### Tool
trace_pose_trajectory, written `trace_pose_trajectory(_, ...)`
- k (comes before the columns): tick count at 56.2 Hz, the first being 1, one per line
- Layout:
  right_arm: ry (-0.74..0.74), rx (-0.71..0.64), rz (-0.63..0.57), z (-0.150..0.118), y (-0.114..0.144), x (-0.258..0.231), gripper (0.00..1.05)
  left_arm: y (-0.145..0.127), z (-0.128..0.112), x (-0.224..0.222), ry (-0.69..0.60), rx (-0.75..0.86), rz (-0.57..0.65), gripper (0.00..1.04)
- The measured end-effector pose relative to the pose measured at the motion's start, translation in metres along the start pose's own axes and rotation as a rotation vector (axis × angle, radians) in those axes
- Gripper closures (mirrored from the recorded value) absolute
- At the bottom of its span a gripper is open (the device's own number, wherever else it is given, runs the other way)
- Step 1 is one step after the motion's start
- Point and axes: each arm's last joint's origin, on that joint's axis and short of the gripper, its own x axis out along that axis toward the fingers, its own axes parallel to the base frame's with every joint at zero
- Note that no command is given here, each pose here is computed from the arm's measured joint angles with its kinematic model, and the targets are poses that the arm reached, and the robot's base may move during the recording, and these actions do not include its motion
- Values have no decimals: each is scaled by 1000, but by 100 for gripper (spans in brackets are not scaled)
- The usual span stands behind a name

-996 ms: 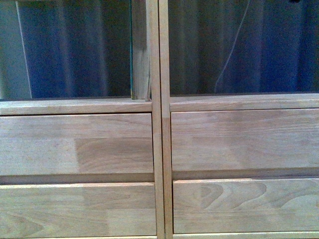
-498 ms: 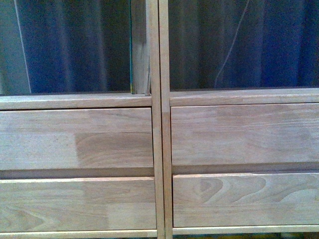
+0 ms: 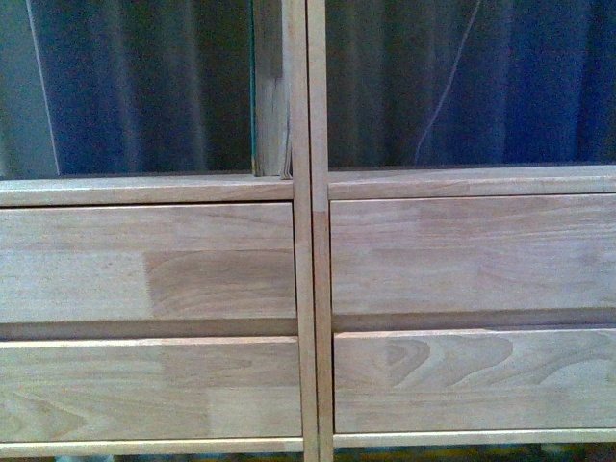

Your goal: Organize books on shelf

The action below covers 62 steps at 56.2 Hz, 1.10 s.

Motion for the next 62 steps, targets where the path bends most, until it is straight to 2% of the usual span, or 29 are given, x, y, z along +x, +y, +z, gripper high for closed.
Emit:
trace_pose_trajectory(5, -10, -18, -50, 5, -2, -8, 15, -1, 5, -12, 4, 32, 38, 98)
trace_pose_trajectory(9, -26, -55, -108, 13, -3, -18, 6, -1, 8, -22, 12, 57, 91, 98)
trace_pose_trajectory(14, -46, -136, -204, 28, -2, -32, 7, 1, 13, -35, 15, 118, 208, 98)
trace_pose_trajectory(18, -51, -229, -356, 39, -1, -46, 7, 7, 17, -47, 10, 204, 340, 98)
trace_pose_trajectory(23, -49, -389, -604, 49, 1, -61, 7, 15, 20, -62, 16, 353, 490, 98)
trace_pose_trajectory(27, 17, -598, -823, 51, 0, -76, 7, 26, 22, -73, 31, 496, 624, 98)
trace_pose_trajectory(29, 51, -672, -887, 52, 1, -83, 7, 30, 24, -78, 40, 563, 663, 98)
trace_pose_trajectory(37, 181, -1057, -974, 59, 14, -99, 7, 51, 38, -86, 49, 752, 806, 98)
trace_pose_trajectory(44, 210, -1284, -954, 56, 37, -106, 7, 75, 53, -84, 73, 824, 914, 98)
trace_pose_trajectory(53, 233, -1356, -949, 53, 45, -108, 8, 108, 56, -79, 127, 830, 978, 98)
trace_pose_trajectory(58, 238, -1154, -1138, 44, 46, -114, 20, 126, 55, -75, 145, 827, 1003, 98)
trace_pose_trajectory(62, 251, -1040, -1204, 28, 38, -128, 30, 138, 54, -71, 155, 821, 1017, 98)
